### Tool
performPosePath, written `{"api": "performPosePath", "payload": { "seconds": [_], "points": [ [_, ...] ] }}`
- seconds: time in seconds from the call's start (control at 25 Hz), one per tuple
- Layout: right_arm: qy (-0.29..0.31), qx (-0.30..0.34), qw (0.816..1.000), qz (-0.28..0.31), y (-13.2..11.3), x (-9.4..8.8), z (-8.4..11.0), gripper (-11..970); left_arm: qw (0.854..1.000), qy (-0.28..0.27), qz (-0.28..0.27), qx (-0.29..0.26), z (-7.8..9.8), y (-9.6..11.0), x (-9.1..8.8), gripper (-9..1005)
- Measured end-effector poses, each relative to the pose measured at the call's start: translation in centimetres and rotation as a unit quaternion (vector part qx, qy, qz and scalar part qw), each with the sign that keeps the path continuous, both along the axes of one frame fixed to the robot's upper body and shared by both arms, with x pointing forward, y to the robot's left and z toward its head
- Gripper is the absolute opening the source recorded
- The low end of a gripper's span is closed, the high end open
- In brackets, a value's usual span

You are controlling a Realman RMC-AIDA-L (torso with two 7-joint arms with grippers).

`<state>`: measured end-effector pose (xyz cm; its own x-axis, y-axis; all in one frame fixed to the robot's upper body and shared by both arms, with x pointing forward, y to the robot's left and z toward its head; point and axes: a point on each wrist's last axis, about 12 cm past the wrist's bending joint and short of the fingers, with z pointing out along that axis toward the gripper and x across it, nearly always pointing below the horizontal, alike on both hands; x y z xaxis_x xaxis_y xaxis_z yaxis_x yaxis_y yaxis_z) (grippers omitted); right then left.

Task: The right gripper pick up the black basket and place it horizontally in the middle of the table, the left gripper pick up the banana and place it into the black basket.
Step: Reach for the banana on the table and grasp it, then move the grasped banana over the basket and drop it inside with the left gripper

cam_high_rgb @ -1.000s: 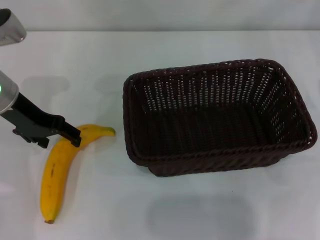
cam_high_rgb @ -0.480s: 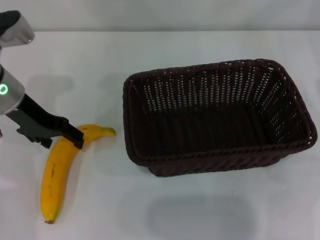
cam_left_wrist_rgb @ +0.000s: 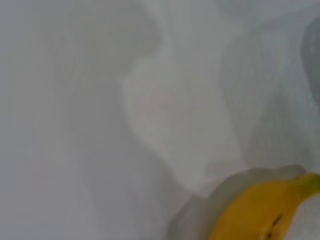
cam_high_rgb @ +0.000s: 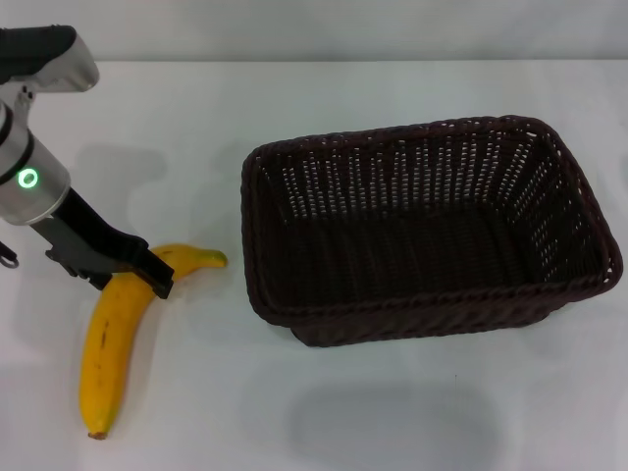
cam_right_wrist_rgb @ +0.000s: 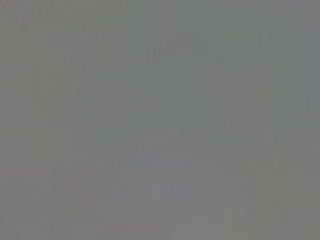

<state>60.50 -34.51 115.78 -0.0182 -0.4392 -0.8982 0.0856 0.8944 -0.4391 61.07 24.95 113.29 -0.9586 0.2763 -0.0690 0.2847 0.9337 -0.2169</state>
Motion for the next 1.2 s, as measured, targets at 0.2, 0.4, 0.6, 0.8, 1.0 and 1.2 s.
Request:
{"api": "performPosePath", "payload": {
  "seconds": [0.2, 0.4, 0.6, 0.8, 1.0, 1.2],
  "points": [
    [-0.002, 0.001, 1.0, 0.003, 0.2, 0.2, 0.2, 792, 1.0, 0.0, -0.005, 0.008, -0.1, -0.2, 0.0, 849],
    [-0.006, 0.0, 1.0, 0.007, 0.6, 0.3, 0.1, 792, 1.0, 0.001, -0.006, 0.009, -0.3, -0.2, -0.1, 723],
    [-0.008, 0.001, 1.0, 0.008, 0.6, 0.3, 0.0, 792, 1.0, -0.006, -0.009, -0.001, -0.1, -0.4, 0.1, 532],
    [-0.007, 0.003, 1.0, 0.008, 0.6, 0.3, 0.0, 791, 0.999, -0.036, -0.005, -0.033, 2.2, 0.9, 0.6, 509],
    [-0.01, 0.005, 1.0, 0.007, 0.5, 0.2, 0.1, 791, 0.994, -0.084, -0.024, -0.069, 7.8, 3.3, 0.6, 520],
    [-0.013, 0.008, 1.0, 0.006, 0.4, 0.1, 0.3, 791, 0.982, -0.137, -0.059, -0.114, 13.1, 4.3, 0.5, 532]
  ]
}}
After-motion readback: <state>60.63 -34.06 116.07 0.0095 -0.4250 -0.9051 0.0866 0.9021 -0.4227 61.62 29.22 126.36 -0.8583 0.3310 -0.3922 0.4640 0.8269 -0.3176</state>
